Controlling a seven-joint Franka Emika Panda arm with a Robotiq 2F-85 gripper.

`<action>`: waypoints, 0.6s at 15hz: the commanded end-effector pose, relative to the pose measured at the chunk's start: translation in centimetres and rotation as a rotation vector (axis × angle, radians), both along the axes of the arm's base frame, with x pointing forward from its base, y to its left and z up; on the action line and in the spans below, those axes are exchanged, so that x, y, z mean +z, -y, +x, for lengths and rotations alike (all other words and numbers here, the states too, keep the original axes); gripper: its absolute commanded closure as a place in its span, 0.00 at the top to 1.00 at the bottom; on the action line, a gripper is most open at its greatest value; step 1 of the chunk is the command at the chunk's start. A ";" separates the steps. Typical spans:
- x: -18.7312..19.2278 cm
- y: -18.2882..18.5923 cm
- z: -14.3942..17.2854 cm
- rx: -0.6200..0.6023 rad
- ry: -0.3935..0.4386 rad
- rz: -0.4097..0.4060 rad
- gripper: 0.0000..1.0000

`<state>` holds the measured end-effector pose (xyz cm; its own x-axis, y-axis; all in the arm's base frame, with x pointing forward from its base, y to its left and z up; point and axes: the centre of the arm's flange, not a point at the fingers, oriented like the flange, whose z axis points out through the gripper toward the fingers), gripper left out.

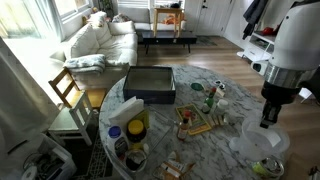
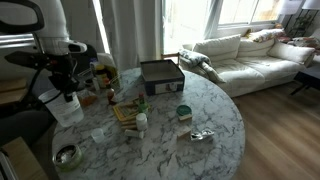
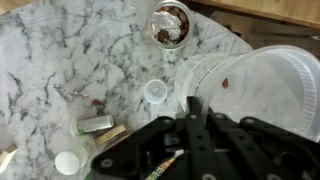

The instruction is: Empty the plastic cup into the scoop

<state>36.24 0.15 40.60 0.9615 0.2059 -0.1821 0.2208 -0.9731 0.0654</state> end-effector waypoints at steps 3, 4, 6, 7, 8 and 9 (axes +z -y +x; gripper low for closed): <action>-2.8 -1.6 -0.1 0.113 -0.033 -0.229 0.01; -0.7 -1.5 -0.1 0.094 -0.024 -0.174 0.04; -1.9 -1.7 -0.1 0.113 -0.040 -0.199 0.04; -2.2 -1.7 -0.1 0.116 -0.045 -0.201 0.04; -2.3 -1.6 -0.1 0.117 -0.048 -0.202 0.04; -2.3 -1.6 -0.1 0.118 -0.048 -0.203 0.01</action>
<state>36.15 1.79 38.31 0.9222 0.2707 -0.2761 0.3397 -0.9084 0.2439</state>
